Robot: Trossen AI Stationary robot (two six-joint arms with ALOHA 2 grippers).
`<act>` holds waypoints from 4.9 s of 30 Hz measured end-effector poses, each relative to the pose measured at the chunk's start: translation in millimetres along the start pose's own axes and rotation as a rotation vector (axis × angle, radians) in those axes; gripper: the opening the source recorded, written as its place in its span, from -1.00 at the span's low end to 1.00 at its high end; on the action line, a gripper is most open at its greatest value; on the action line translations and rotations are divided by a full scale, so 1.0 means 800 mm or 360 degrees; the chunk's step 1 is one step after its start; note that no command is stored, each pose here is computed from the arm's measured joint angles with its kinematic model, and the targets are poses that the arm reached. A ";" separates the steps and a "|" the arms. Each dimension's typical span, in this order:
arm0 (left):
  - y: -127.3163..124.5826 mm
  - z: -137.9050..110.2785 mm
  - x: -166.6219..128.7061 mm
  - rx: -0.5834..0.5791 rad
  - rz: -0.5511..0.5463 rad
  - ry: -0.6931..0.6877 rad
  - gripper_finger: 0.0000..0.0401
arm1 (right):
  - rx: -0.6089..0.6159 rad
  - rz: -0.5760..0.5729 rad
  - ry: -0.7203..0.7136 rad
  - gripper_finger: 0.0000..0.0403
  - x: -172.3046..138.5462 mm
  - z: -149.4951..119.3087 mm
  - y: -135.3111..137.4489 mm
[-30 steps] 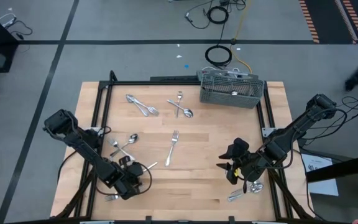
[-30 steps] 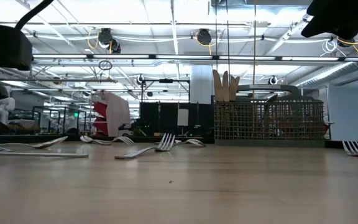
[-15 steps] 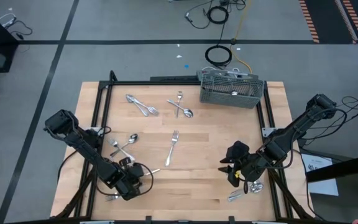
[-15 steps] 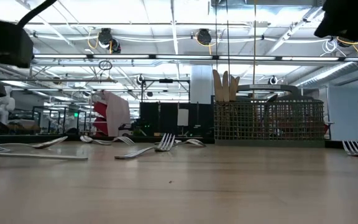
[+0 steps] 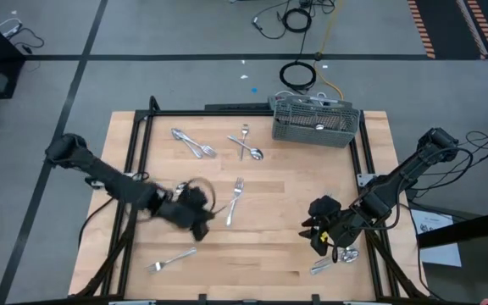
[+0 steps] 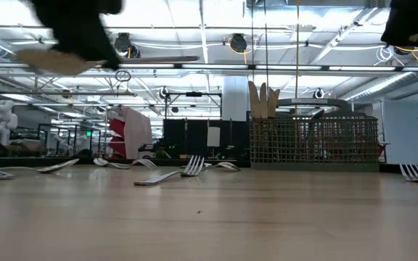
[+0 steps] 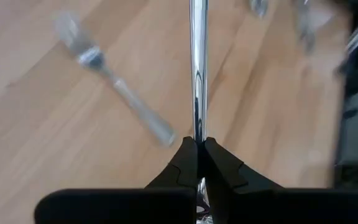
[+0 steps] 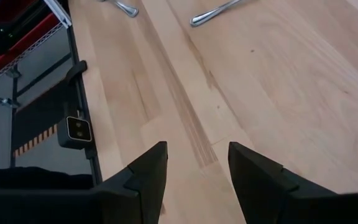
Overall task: Sort silverware
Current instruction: Put the silver spoon into the silverware basket
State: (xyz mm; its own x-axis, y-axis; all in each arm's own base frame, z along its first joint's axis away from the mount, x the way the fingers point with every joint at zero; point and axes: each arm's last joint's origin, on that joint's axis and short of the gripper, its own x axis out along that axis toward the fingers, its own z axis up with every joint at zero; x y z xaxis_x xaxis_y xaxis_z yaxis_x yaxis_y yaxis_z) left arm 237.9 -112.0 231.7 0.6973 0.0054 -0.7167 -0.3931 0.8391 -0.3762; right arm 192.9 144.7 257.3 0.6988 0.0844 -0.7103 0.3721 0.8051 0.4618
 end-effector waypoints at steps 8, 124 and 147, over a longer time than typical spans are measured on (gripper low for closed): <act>0.025 0.086 0.023 -0.0294 -0.0490 -0.0161 -0.94 | 0.0077 0.0016 -0.0006 -0.20 0.000 0.000 0.001; 0.105 0.365 0.244 -0.2864 -0.1595 -0.0748 -0.91 | 0.0362 0.0169 -0.0243 -0.20 0.009 -0.028 0.035; 0.123 0.361 0.254 -0.2996 -0.1360 -0.0743 -0.59 | 0.0363 0.0231 -0.0255 -0.20 0.008 -0.025 0.039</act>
State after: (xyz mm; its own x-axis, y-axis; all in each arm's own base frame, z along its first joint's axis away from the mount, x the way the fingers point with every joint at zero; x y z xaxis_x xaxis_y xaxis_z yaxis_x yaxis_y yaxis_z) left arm 513.8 128.9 218.4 0.9308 0.3635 -0.0390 0.2502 -0.7110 -0.6572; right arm 196.9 182.7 256.3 0.8351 0.0806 -0.5441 0.3765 0.6375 0.6722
